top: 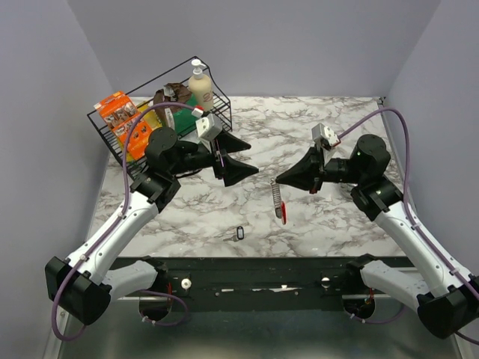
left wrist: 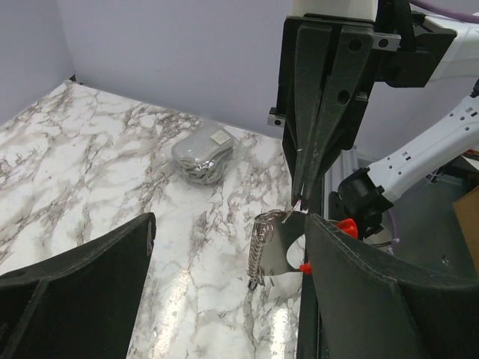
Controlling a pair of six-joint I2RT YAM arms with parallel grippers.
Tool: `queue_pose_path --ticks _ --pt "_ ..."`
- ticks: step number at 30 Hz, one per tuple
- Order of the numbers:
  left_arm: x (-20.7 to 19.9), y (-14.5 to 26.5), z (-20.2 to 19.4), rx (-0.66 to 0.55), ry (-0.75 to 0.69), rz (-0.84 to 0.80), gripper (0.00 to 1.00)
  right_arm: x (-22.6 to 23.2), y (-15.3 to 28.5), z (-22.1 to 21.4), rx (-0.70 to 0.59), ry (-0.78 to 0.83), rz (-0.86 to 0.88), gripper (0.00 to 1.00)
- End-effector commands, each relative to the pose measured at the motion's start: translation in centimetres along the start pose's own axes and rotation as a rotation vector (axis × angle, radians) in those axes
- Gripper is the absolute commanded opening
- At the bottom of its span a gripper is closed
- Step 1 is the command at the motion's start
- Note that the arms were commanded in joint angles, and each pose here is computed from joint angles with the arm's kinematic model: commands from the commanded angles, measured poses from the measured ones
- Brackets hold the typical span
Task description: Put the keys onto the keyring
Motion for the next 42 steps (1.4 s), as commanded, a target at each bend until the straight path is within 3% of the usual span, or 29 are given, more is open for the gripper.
queue_pose_path --ticks 1,7,13,26,35,42 --pt "0.1 -0.1 -0.5 0.027 0.040 -0.031 0.89 -0.6 -0.2 -1.3 0.018 -0.019 -0.049 0.01" --pt "0.3 0.0 -0.9 0.037 0.021 -0.010 0.91 -0.5 -0.1 -3.0 0.051 -0.019 -0.007 0.01" --pt "0.2 0.3 -1.2 0.039 -0.007 -0.015 0.91 1.0 -0.1 -2.5 0.046 -0.003 0.260 0.01" --pt "-0.2 0.6 -1.4 0.045 -0.045 -0.055 0.91 4.1 1.2 3.4 0.037 0.057 0.611 0.01" --pt "-0.2 0.4 -1.6 0.052 -0.050 -0.101 0.90 7.3 3.1 7.5 0.044 0.170 0.703 0.01" --pt "0.0 0.1 -1.6 0.053 -0.043 -0.113 0.90 8.9 4.0 8.3 0.039 0.204 0.702 0.01"
Point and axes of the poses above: each gripper's point midway between its finger pads, its own y axis back along the fingers, its own x axis along the line the jaws close on, z = x × y, the point moved 10 cm from there along y, back along the fingers, and after that the axes turned 2 degrees about y, right-handed, at the moved point
